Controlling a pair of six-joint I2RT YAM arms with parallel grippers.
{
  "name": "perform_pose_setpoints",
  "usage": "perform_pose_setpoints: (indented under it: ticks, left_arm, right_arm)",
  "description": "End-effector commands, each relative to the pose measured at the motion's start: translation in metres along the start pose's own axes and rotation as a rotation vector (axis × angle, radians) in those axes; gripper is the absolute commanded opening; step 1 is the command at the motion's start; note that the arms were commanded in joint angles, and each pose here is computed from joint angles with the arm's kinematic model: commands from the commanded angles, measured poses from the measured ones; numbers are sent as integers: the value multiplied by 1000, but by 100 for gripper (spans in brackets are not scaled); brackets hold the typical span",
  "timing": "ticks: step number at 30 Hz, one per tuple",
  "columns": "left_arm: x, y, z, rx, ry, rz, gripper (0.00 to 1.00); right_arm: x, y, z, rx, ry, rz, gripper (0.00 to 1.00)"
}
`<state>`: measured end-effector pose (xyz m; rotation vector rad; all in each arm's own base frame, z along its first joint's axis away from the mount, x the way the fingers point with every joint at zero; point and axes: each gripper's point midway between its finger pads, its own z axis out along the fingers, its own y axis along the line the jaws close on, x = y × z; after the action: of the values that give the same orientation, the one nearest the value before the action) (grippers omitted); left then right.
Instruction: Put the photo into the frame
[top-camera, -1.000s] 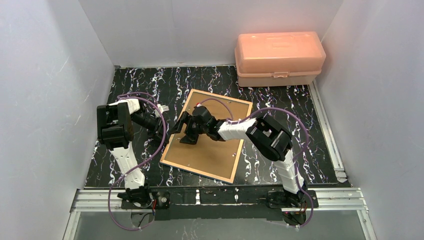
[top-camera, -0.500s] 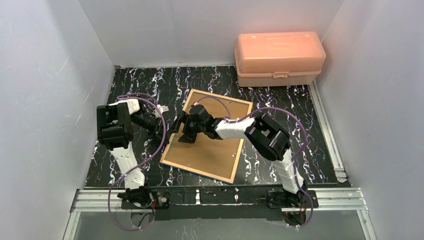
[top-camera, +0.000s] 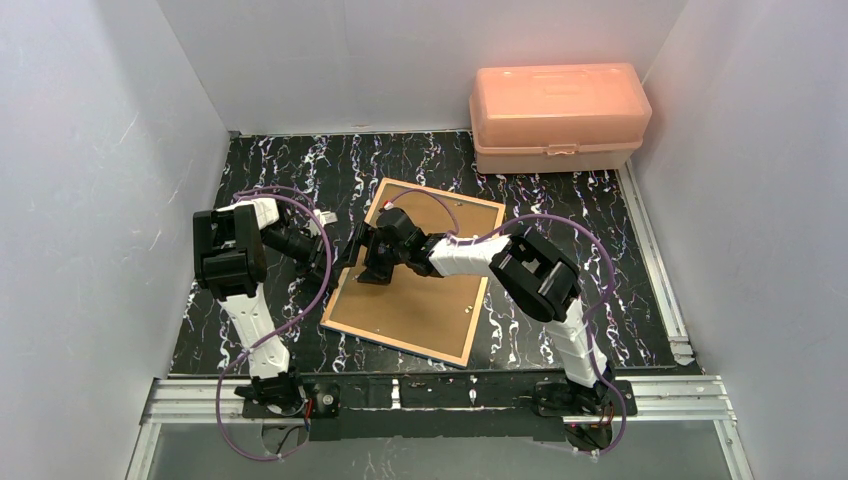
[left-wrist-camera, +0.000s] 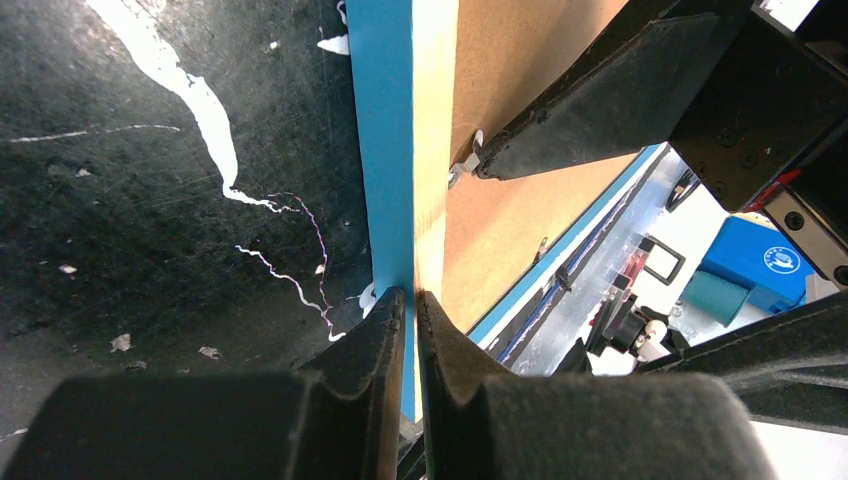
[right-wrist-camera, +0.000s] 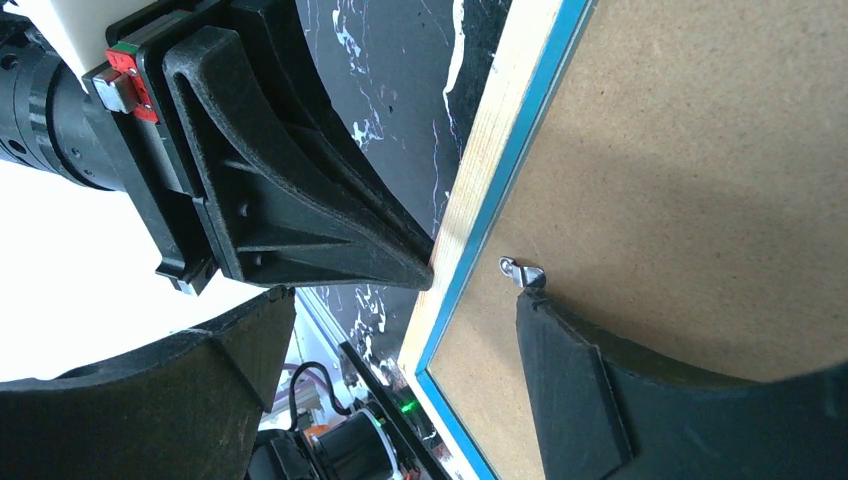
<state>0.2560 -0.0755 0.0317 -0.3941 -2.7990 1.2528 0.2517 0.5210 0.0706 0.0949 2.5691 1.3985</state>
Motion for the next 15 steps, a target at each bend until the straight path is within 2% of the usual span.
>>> perform_pose_setpoints:
  ticks: [1,15]
  left_arm:
    - [3,-5,4,25,1,20,6]
    - [3,-4,5,31,5,21,5]
  right_arm:
    - [-20,-7,6,22,-65,-33,89]
    - [-23,-3,17,-34,-55,-51,89]
